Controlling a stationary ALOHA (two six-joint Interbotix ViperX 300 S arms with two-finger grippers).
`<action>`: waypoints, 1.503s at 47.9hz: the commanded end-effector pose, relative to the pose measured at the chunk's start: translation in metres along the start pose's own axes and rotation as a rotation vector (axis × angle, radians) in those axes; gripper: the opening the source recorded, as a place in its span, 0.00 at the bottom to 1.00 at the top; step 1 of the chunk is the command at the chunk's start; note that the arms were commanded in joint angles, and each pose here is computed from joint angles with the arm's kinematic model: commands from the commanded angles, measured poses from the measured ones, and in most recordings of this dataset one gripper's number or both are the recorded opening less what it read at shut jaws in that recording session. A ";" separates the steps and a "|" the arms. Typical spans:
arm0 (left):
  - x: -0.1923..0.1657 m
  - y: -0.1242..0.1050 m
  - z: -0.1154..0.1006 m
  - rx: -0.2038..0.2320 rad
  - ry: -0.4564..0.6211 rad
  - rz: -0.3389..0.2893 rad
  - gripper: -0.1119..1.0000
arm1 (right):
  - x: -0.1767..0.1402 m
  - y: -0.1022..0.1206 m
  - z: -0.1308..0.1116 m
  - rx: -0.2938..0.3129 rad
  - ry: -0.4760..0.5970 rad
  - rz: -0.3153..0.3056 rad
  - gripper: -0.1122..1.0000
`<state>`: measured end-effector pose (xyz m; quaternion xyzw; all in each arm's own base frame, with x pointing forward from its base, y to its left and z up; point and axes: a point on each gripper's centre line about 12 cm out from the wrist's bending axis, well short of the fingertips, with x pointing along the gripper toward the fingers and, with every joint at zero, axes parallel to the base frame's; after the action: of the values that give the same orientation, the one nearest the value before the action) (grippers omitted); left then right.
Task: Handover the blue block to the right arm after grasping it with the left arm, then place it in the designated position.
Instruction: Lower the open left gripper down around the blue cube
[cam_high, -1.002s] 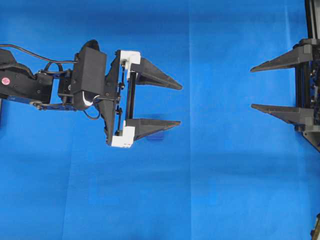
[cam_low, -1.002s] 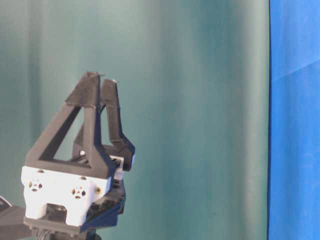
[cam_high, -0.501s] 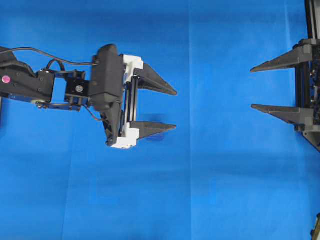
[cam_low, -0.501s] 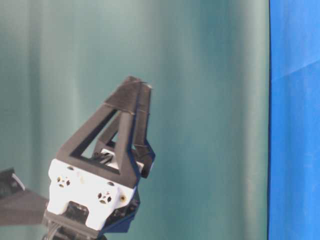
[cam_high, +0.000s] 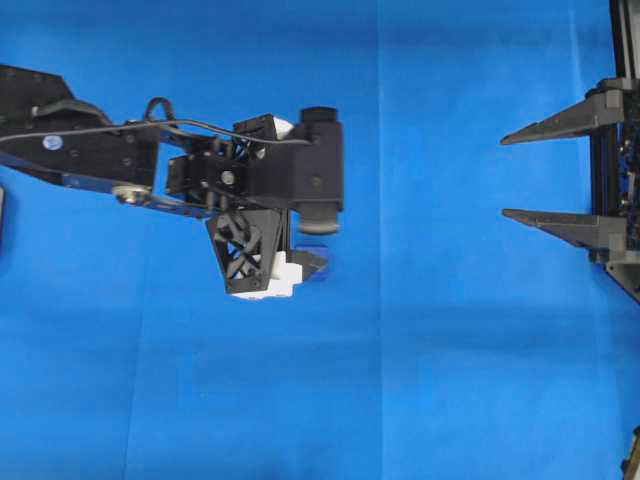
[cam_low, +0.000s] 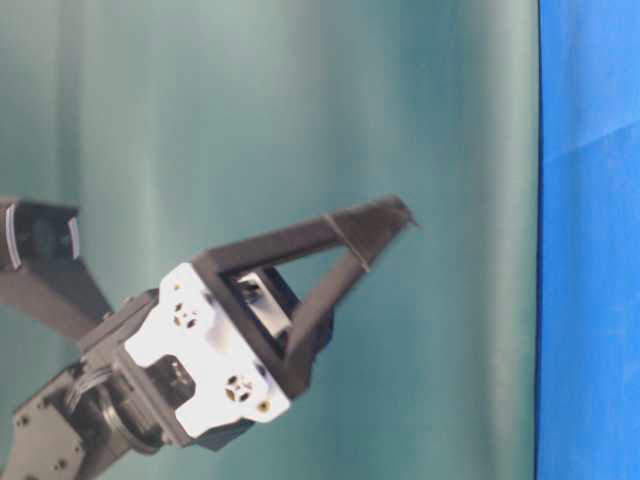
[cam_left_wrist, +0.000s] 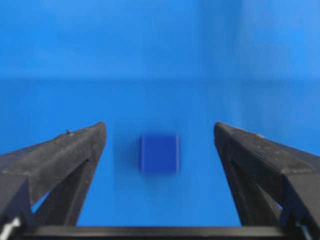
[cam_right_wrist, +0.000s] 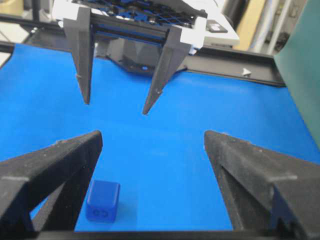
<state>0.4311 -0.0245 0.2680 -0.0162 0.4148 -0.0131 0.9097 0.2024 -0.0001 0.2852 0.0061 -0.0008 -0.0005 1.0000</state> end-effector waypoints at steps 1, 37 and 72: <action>-0.009 0.000 0.013 -0.002 0.036 0.006 0.92 | 0.003 0.000 0.010 0.003 -0.021 0.000 0.95; -0.008 0.002 0.020 -0.002 0.077 0.017 0.92 | 0.005 0.000 0.009 0.003 -0.005 0.001 0.95; -0.007 0.003 0.020 -0.003 0.079 0.017 0.92 | 0.005 0.000 0.009 0.003 -0.005 -0.001 0.95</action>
<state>0.4395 -0.0228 0.2710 -0.0135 0.4696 -0.0061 0.8828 0.2041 -0.0001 0.2834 0.0061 0.0092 -0.0005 0.9999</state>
